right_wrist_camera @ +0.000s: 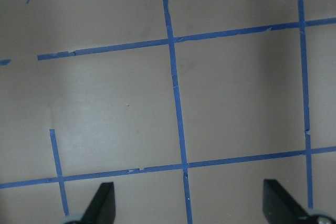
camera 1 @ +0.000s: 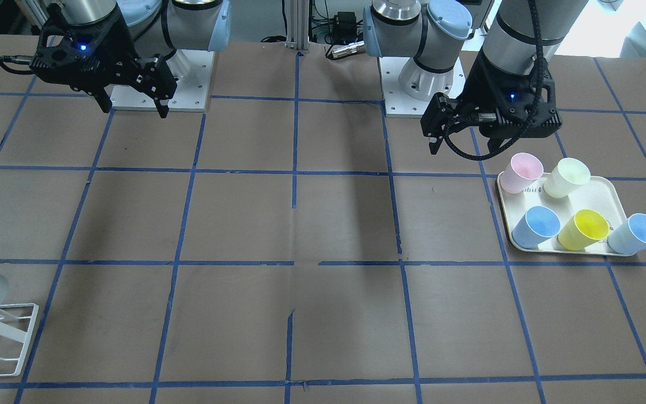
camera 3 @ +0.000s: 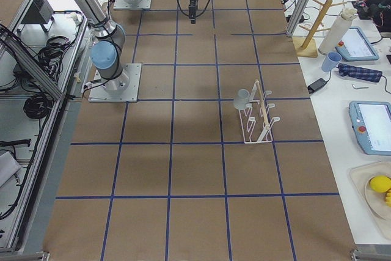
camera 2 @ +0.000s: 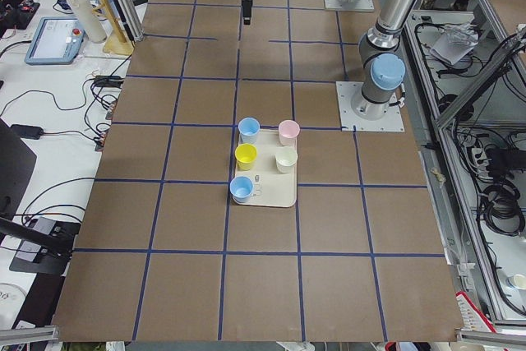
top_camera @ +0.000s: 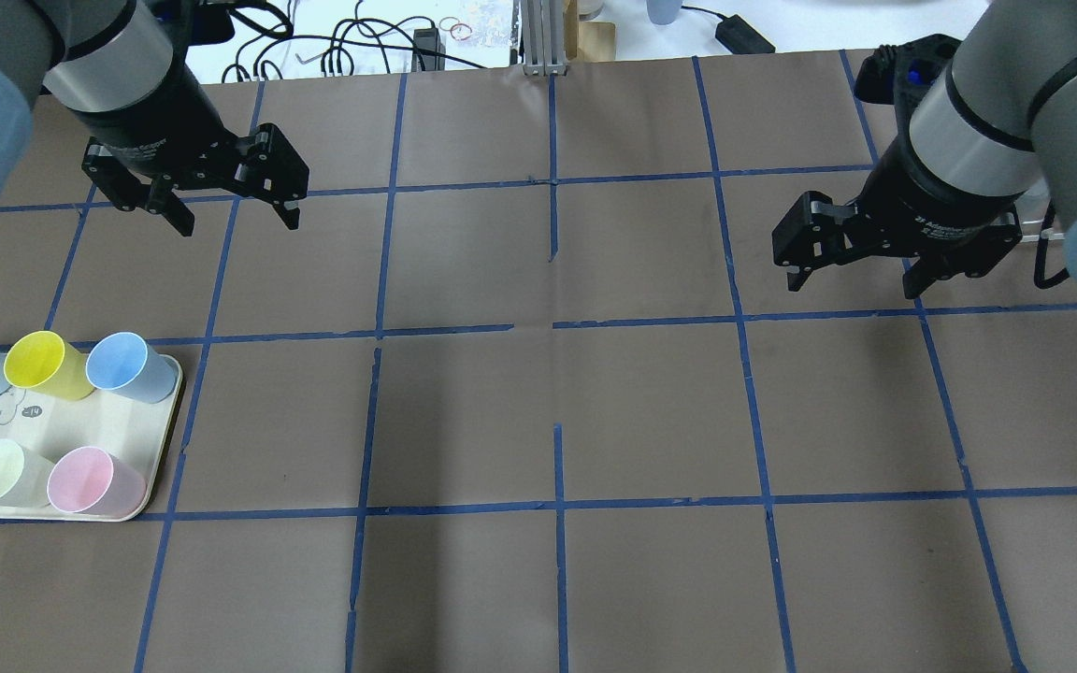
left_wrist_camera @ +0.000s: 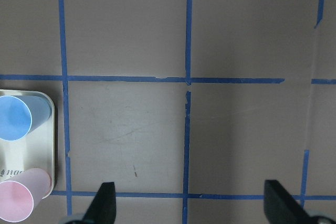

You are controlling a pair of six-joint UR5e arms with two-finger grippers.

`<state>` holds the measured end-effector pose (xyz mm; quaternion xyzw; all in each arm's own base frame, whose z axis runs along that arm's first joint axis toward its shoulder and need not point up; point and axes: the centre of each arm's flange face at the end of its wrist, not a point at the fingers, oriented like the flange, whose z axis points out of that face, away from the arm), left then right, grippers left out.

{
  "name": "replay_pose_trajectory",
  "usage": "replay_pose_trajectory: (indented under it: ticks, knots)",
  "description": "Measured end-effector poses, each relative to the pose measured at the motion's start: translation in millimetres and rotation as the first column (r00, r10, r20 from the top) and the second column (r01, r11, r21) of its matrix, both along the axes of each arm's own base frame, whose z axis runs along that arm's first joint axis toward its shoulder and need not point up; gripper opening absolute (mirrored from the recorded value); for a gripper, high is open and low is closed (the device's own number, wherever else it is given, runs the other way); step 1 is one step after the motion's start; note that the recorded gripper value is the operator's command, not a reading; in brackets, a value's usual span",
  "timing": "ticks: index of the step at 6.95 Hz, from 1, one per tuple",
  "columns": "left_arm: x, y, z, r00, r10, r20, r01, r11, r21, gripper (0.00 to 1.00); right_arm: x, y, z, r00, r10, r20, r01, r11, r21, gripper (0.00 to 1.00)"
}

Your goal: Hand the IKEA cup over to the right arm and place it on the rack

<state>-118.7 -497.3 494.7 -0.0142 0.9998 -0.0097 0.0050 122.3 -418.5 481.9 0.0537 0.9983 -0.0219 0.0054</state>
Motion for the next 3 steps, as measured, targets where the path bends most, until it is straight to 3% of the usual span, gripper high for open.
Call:
replay_pose_trajectory:
  ticks: [3]
  knots:
    - [-0.1, 2.0, -1.6, 1.000, 0.000, 0.000, 0.000, 1.000, 0.003, 1.00, -0.6, -0.4, 0.9, 1.000, 0.005, -0.011, -0.005, 1.000, 0.004, 1.00]
